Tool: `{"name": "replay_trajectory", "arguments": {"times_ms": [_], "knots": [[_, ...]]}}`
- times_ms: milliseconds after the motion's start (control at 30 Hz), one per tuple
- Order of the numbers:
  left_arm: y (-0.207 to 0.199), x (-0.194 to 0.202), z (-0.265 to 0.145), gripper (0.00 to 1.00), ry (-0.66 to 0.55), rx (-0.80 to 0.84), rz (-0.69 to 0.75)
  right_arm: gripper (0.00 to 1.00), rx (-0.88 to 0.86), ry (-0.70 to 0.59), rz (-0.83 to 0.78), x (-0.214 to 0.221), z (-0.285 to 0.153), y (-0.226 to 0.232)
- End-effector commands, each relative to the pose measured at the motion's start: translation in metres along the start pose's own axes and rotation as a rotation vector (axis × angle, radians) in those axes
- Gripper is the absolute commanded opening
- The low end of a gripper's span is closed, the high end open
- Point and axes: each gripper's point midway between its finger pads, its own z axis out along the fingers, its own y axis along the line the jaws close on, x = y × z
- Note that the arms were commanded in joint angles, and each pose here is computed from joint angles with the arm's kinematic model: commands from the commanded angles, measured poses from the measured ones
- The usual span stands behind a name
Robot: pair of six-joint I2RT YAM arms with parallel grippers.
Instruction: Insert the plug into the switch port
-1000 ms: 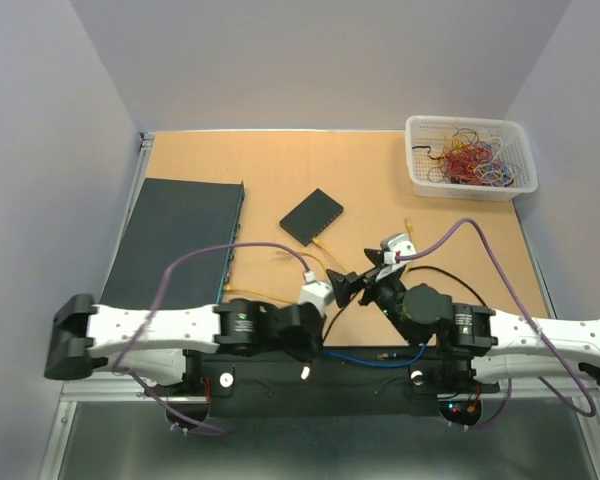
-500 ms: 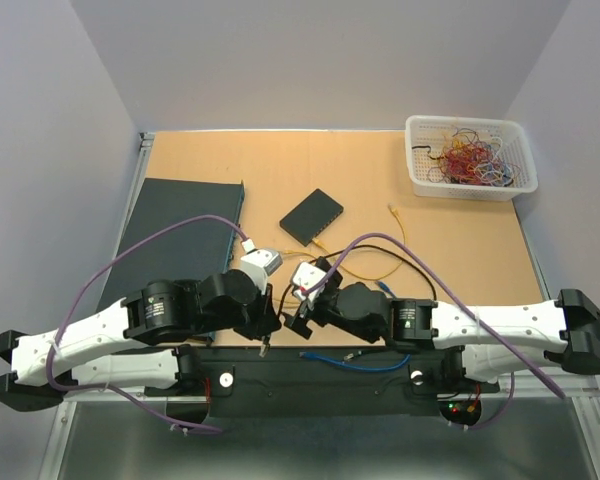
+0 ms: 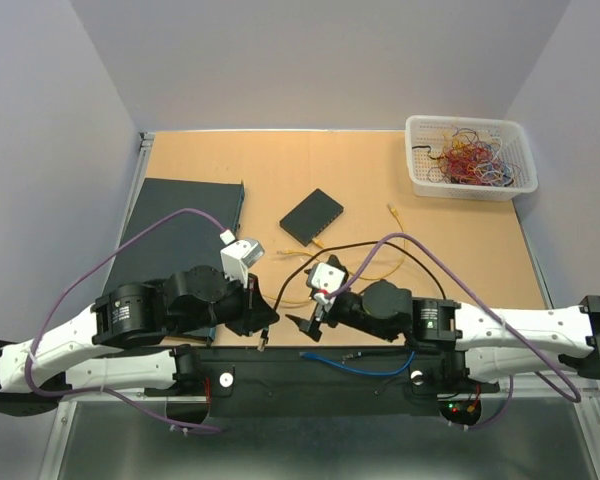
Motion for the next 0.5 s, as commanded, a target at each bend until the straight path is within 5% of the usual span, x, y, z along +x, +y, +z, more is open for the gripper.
{"name": "replay_trajectory", "arguments": {"times_ms": [0,200,467], "knots": [[-0.018,-0.015,-0.002,0.0,-0.041,0.073,0.003,1.0,0.001,0.015,-0.041,0.001,0.018,0.005],[-0.025,-0.014,-0.001,0.0,-0.039,0.111,0.001,1.0,0.069,0.015,-0.071,0.002,0.033,-0.003],[-0.014,-0.007,0.003,0.0,-0.03,0.072,-0.003,1.0,0.086,-0.14,-0.025,-0.027,0.015,-0.012]]}}
